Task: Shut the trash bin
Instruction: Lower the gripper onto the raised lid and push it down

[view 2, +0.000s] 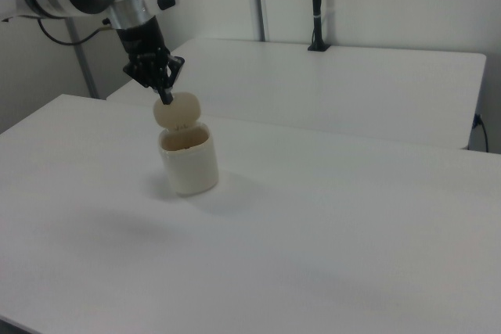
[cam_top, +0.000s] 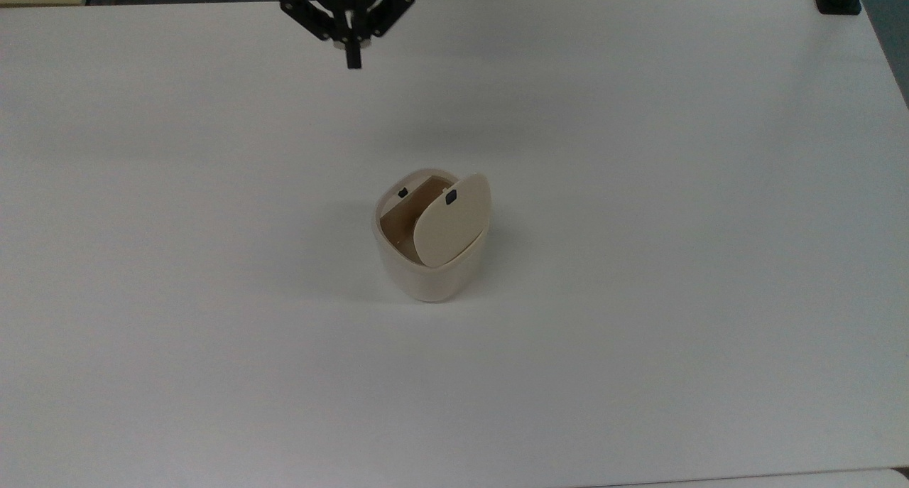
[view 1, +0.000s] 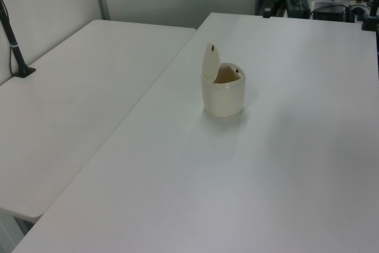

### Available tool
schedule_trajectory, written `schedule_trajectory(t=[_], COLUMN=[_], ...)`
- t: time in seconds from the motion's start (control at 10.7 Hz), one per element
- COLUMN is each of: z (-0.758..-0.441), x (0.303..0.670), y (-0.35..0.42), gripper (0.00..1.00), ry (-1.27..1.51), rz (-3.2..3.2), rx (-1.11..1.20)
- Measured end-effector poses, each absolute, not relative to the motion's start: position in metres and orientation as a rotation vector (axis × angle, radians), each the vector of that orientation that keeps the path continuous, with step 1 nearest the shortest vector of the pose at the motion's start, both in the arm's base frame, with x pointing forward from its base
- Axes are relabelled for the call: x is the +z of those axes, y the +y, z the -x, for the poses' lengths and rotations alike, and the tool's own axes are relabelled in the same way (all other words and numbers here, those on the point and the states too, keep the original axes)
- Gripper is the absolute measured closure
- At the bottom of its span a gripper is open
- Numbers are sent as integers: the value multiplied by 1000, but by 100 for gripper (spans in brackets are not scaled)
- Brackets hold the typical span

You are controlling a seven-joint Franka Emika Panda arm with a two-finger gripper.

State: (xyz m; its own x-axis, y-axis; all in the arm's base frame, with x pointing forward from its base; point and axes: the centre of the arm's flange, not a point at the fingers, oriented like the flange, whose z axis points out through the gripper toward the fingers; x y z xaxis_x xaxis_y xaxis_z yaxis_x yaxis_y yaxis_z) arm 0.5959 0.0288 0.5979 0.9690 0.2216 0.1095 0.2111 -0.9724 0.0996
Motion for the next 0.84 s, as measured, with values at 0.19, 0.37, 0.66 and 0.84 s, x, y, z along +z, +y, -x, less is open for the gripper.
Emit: schedule_trajectory(t=[0.19,0.37,0.66,0.84], z=[-614,-629,-643,-654], x=[589,587,584,573], y=[68,92,116,128], gripper=[99,99,99,99], ry=[430,474,496,510], rz=[-3007,-2985,-2961,-2946], rx=[330,497,681,757])
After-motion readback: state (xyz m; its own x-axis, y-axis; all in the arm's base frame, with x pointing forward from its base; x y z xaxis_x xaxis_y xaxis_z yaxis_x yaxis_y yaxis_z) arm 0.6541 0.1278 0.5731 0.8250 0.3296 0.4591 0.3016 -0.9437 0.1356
